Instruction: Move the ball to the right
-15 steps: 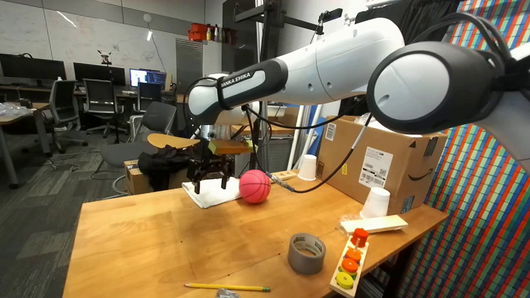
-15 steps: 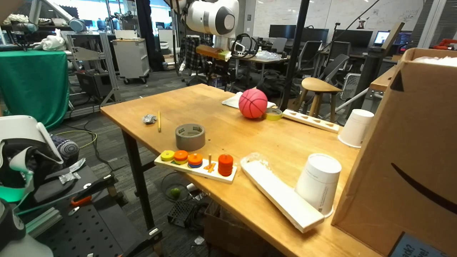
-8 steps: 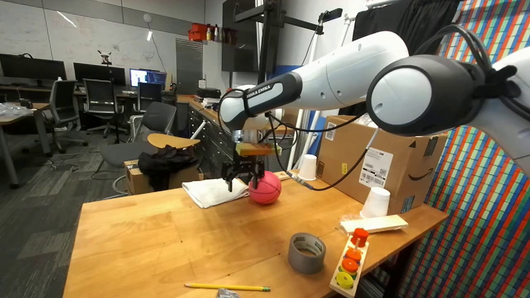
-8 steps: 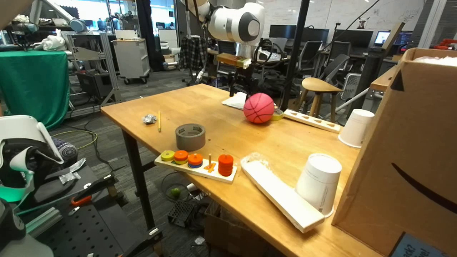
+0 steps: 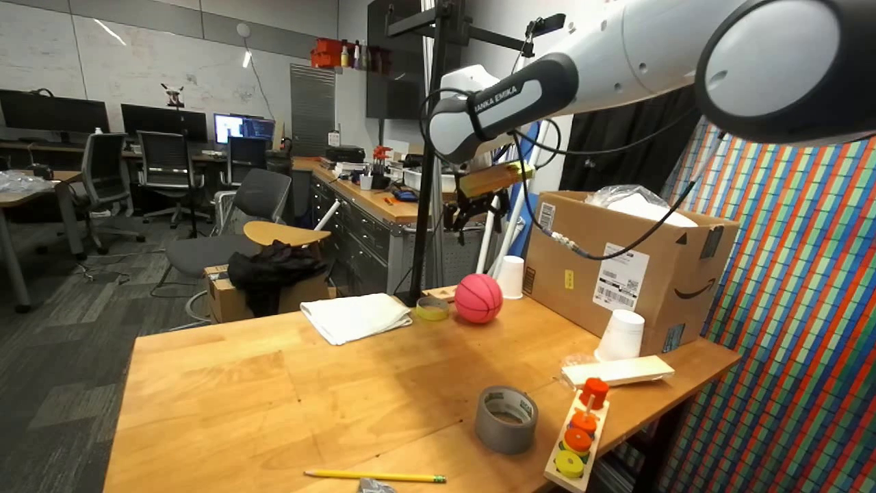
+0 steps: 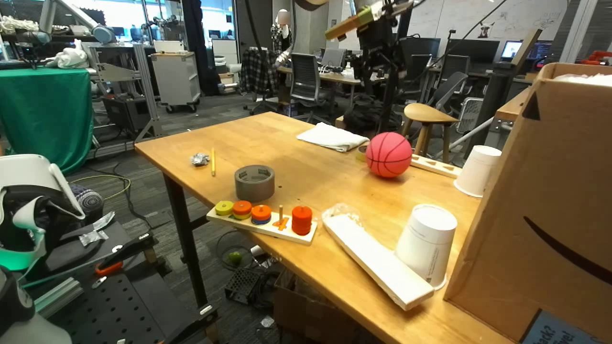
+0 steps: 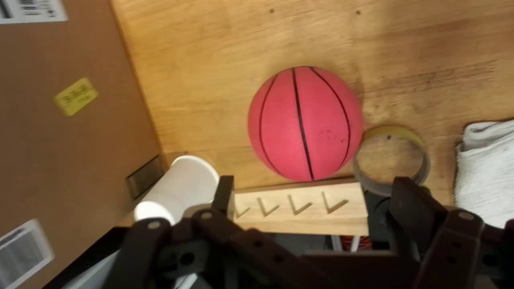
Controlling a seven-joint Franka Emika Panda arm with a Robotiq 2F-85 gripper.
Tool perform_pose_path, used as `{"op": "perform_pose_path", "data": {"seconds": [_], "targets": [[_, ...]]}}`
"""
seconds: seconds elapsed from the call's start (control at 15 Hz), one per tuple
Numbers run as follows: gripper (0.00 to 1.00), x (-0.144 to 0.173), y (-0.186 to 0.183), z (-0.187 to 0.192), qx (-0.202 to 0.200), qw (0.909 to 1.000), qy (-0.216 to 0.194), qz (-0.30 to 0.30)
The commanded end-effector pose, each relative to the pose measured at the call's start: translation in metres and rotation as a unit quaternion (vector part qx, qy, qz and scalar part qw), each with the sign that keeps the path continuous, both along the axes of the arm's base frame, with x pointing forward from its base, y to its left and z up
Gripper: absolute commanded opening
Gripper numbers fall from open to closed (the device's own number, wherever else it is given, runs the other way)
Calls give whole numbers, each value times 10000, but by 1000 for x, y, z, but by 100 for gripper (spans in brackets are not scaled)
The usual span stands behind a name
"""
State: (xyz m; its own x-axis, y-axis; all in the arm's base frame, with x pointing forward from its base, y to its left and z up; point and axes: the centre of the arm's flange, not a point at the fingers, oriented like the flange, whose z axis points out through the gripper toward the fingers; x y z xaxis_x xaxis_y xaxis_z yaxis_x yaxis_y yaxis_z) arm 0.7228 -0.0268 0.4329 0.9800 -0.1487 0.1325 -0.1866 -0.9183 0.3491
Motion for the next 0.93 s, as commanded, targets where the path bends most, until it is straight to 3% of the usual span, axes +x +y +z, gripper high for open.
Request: {"op": "perform_pose_path", "data": {"seconds": [0.0,0.27,0.47,0.67,0.87], "targets": [[100,-58,39,62,-766,9956,-441,309],[100,-73,131,72,-21,9909,-715,1144],[100,-79,193,53,565,9832,-602,1629],[100,-84,217,28,912,9788,-368,1795],[100,-85,217,6,1081,9774,-192,1804]]}}
